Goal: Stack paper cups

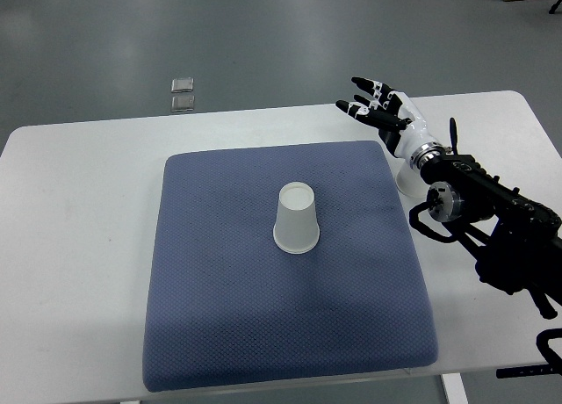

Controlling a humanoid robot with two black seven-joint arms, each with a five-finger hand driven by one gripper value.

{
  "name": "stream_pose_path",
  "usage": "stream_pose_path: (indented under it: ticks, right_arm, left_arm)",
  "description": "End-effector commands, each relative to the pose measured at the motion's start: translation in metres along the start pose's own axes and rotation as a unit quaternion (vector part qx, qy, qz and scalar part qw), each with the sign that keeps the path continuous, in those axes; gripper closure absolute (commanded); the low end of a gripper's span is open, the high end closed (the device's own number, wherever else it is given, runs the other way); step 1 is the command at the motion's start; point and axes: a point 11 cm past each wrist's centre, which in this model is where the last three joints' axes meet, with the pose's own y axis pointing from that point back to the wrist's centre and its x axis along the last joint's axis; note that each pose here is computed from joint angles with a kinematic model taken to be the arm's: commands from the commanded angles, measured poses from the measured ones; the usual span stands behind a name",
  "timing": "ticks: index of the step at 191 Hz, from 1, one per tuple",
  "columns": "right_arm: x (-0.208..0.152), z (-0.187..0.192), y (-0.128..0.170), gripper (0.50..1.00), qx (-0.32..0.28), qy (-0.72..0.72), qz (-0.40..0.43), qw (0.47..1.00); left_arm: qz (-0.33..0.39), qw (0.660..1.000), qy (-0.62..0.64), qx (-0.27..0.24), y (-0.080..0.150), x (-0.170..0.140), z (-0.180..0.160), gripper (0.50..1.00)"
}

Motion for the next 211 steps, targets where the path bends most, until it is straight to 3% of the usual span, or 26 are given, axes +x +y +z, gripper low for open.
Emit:
stream_pose_path:
  ticks: [1, 211]
  right_arm:
    - [0.0005, -0.0013, -0.0003, 0.581, 0.001, 0.000, 0.000, 1.000]
    - [0.0015, 0.0018, 0.0013, 0.581, 0.001, -0.003, 0.001, 1.000]
  left_arm:
    - [0.001, 1.000, 0.001, -0.001, -0.0001, 0.0006, 0.0010, 0.500]
    - [0.000, 1.000, 0.001, -0.002, 0.0000, -0.0001, 0.0012, 0.500]
